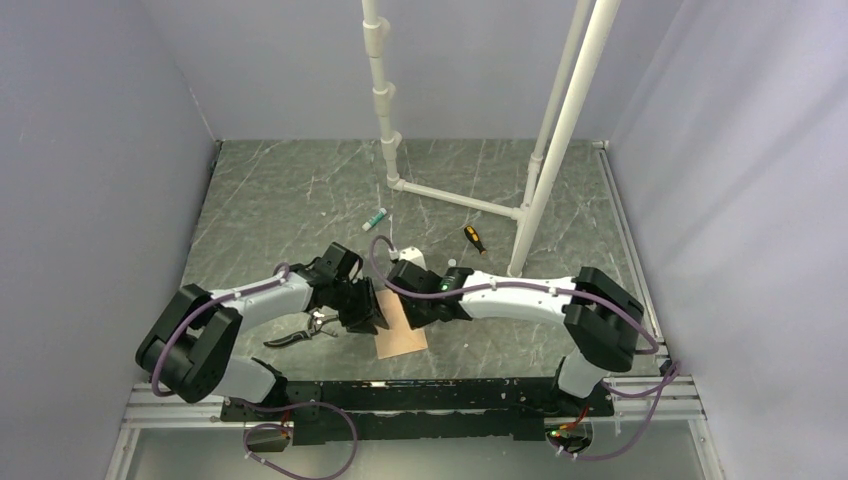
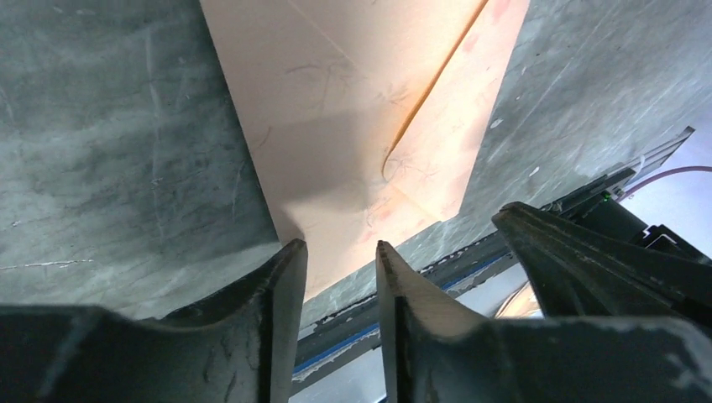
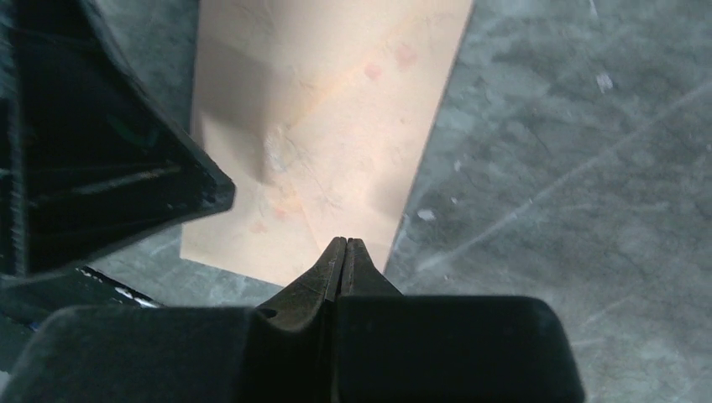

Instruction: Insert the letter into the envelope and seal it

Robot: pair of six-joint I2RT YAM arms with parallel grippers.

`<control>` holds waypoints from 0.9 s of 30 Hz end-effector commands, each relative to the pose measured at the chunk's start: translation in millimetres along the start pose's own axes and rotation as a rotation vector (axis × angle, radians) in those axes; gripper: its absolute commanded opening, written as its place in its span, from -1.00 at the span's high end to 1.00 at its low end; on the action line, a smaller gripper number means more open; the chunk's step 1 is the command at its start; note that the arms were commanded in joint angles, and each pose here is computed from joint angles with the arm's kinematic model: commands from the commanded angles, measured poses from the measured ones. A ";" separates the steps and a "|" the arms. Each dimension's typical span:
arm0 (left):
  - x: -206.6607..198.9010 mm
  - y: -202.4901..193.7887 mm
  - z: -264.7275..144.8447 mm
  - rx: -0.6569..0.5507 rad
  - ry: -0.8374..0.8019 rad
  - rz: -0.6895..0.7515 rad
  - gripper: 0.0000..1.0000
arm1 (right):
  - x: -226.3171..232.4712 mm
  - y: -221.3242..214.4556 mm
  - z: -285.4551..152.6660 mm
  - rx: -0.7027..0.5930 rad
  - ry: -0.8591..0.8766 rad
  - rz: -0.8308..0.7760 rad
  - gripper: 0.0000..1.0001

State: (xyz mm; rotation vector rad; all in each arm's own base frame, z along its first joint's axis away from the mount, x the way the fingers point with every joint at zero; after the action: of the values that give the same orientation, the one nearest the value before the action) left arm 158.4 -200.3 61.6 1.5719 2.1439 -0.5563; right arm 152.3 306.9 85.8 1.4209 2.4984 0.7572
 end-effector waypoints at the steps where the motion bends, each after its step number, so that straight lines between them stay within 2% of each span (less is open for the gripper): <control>1: -7.5 5.3 -3.0 -0.051 -0.027 -0.026 0.24 | 13.9 22.4 2.6 -0.019 -0.017 -0.066 1.00; 5: -3.9 11.3 -15.9 -0.136 0.017 -0.048 0.35 | 16.4 30.5 9.3 -0.018 -0.057 -0.065 1.00; 8: -5.5 15.3 -20.8 -0.172 -0.001 -0.053 0.58 | 18.9 35.5 15.7 -0.011 -0.079 -0.065 1.00; 15: -4.4 20.8 -9.3 -0.106 -0.086 -0.129 0.94 | 26.7 39.5 28.7 0.003 -0.067 -0.081 1.00; 27: -1.5 25.0 3.7 -0.029 -0.176 -0.162 0.95 | 32.4 15.9 52.7 0.082 -0.059 -0.141 1.00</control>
State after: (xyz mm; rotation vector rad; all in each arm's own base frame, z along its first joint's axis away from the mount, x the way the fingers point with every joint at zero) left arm 178.6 -190.9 52.7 1.3163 2.2035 -0.6195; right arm 169.6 349.5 53.0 1.2919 2.5529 0.5738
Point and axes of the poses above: each gripper's point midway between its finger pads, its own z axis out along the fingers, its own x axis along the line the jaws close on, y = z × x, the point moved 4 cm from there along -z, back along the fingers, and after that the axes turned 6 degrees about -z, right-handed, at the moved point
